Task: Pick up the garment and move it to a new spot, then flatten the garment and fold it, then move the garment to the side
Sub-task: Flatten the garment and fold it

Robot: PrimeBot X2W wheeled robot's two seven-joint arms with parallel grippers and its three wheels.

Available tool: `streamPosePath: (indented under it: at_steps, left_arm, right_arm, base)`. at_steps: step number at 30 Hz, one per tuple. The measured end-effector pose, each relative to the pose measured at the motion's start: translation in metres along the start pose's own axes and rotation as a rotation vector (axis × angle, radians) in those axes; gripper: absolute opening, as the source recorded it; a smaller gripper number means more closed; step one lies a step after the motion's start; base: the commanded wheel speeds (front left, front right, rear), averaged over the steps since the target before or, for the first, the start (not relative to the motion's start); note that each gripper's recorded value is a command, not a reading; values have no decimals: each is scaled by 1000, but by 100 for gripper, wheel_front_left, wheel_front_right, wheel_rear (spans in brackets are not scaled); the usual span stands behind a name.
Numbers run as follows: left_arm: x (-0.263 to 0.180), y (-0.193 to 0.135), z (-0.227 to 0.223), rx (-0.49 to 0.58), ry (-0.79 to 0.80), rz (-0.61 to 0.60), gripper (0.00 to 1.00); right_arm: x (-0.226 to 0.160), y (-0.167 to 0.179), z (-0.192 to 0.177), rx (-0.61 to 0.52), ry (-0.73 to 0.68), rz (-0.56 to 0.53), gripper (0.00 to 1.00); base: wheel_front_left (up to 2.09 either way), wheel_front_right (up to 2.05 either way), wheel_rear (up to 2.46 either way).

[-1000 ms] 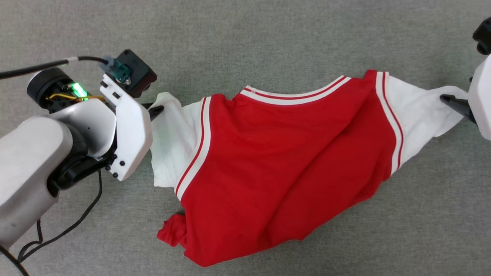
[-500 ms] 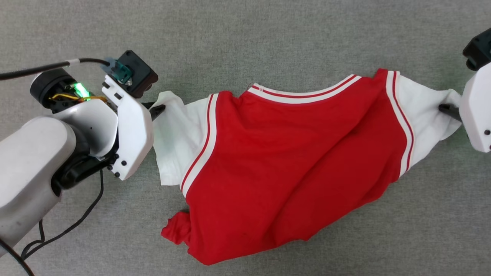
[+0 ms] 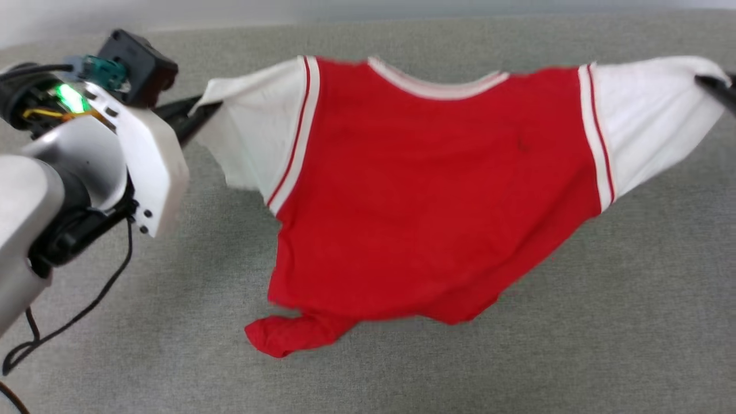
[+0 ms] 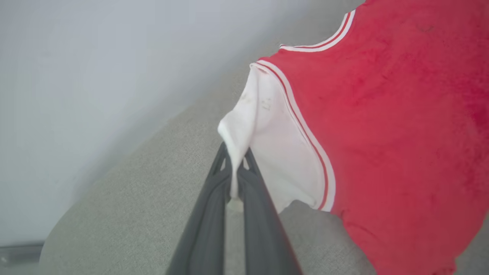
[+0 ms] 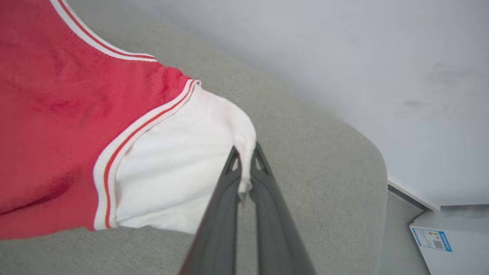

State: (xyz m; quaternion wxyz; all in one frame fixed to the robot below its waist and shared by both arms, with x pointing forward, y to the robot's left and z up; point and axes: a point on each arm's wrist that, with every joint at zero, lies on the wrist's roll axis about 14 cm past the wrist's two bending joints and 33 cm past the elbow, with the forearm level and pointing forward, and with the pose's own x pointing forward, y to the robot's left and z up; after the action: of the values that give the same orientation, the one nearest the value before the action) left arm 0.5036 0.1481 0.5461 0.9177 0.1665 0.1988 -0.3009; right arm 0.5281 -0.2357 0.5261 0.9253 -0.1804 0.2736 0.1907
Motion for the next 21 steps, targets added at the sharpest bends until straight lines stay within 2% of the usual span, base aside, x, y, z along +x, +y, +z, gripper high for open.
streamPosePath:
  at_steps: [4, 10, 16, 21]
  left_arm:
    - [-10, 12, 45, 53, -136, 54, 0]
    - [-14, 33, 109, 110, -320, 125, 0]
    - [-5, 65, 165, 167, -465, 222, 0]
    - [9, 94, 201, 167, -572, 289, 0]
  right_arm:
    - [-25, -21, 45, -15, -168, -62, 0]
    - [-35, -41, 95, -72, -310, -128, 0]
    - [-30, -60, 160, -111, -457, -199, 0]
    - [-25, -79, 212, -142, -576, -276, 0]
  base:
    - [0, 0, 0]
    - [0, 0, 0]
    - [0, 0, 0]
    - [0, 0, 0]
